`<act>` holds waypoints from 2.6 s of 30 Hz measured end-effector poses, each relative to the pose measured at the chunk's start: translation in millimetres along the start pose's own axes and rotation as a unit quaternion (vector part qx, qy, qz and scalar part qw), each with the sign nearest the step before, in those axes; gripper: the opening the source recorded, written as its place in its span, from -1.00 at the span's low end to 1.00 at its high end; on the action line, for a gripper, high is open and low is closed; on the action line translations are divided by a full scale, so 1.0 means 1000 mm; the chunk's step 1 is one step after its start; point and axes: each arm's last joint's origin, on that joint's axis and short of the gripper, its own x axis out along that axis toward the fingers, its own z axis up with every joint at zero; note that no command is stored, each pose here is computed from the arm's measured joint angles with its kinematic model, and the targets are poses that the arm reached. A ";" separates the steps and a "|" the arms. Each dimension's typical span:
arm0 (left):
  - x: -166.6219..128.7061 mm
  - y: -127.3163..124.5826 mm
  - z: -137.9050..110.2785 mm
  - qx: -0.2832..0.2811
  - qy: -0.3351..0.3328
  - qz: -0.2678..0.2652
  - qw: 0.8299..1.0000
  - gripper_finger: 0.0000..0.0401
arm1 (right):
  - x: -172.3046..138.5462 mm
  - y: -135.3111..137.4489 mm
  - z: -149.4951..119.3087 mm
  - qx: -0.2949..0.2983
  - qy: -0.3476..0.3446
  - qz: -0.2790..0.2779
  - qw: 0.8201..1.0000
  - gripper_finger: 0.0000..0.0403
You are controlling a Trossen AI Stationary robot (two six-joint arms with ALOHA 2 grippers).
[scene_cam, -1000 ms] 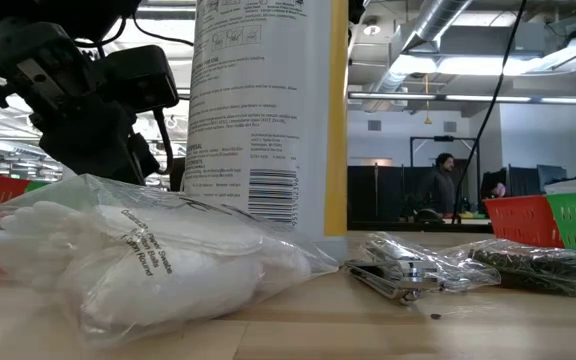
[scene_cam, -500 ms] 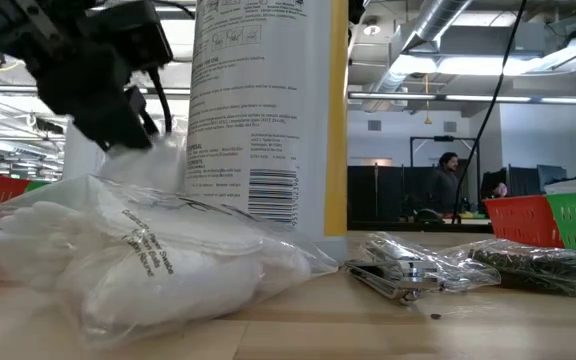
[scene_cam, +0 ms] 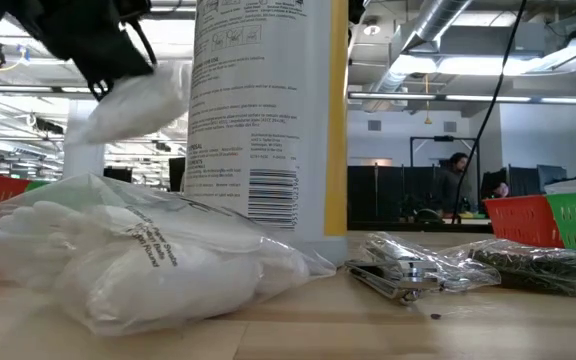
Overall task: Pick & Place Travel size toiletries
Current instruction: Put the white vanity pack into the right red bin
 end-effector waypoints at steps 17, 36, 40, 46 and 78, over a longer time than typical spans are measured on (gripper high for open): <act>-0.037 0.008 0.022 0.035 -0.156 0.127 0.979 -1.00 | 0.000 0.000 0.003 -0.001 -0.014 -0.002 1.000 -0.39; -0.043 0.021 0.055 0.089 -0.278 0.209 0.933 -1.00 | -0.001 -0.001 0.011 0.012 -0.055 -0.005 0.998 -0.39; -0.040 0.025 0.062 0.087 -0.297 0.217 0.926 -1.00 | -0.001 -0.001 0.014 0.019 -0.075 -0.005 0.997 -0.39; -0.029 0.027 0.067 0.104 -0.308 0.228 0.918 -1.00 | -0.002 -0.002 0.018 0.019 -0.093 -0.007 0.995 -0.39; -0.006 0.036 0.072 0.124 -0.316 0.259 0.904 -1.00 | -0.010 -0.006 0.020 0.046 -0.113 0.015 0.992 -0.40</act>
